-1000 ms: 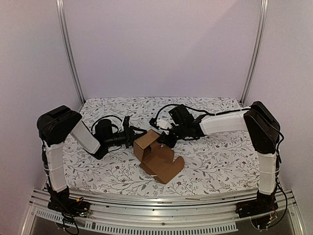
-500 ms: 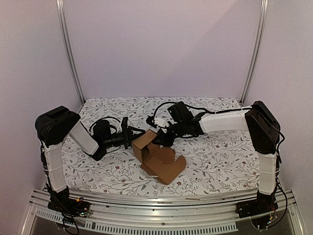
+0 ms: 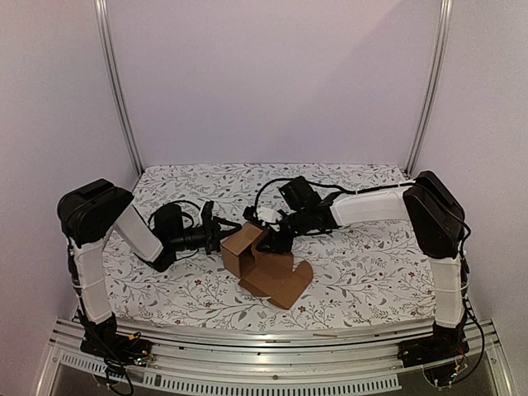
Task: Fold the paper box
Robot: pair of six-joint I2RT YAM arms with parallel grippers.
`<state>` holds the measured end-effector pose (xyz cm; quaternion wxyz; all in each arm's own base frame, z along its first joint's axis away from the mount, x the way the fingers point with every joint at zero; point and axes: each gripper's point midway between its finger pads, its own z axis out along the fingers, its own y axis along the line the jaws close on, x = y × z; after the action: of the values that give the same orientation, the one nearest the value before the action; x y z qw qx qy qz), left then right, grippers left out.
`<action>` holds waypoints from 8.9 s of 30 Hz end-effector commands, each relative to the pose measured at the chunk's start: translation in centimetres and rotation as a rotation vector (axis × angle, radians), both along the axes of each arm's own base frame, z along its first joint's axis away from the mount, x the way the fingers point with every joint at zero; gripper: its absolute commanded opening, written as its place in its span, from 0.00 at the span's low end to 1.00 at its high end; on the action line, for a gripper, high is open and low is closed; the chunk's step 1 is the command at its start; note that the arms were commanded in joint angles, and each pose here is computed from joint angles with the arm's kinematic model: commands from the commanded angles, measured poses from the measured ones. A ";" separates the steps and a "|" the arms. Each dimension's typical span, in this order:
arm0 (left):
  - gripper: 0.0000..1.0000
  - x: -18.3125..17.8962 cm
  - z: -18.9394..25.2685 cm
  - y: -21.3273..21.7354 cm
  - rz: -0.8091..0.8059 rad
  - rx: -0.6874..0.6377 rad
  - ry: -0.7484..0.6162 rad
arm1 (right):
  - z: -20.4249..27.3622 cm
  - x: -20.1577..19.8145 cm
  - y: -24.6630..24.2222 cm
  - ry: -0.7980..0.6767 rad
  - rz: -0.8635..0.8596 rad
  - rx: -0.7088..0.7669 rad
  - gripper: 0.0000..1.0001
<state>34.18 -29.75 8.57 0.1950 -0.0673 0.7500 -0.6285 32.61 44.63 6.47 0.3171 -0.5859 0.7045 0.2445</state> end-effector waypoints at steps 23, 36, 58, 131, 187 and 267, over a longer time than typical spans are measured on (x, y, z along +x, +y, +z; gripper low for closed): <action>0.40 0.6 0.0 0.1 -0.028 -0.019 0.001 | -0.8 4.2 1.8 -0.016 -0.264 0.056 0.14; 0.40 0.7 2.9 2.6 0.078 -0.001 -0.024 | 1.1 0.8 -1.5 0.078 -0.232 -0.086 0.09; 0.43 -3.0 6.7 9.9 0.150 0.610 -0.184 | 1.0 -8.6 -25.3 0.157 0.123 -1.315 0.08; 0.43 -6.5 4.2 6.5 -0.006 0.745 -0.276 | -0.3 -8.8 -20.2 -0.112 0.255 -1.073 0.28; 0.45 -6.8 5.6 5.8 0.010 0.801 -0.327 | -4.4 -5.2 -18.9 -0.226 0.486 -0.860 0.39; 0.62 -5.2 9.2 -8.9 -0.049 0.801 -0.789 | 13.8 -6.6 -28.4 0.173 -0.448 -0.637 0.20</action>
<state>29.85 -36.04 15.78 0.4433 0.2336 0.8315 -0.2399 27.82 16.26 21.27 0.1511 -0.4744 0.8660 -0.0458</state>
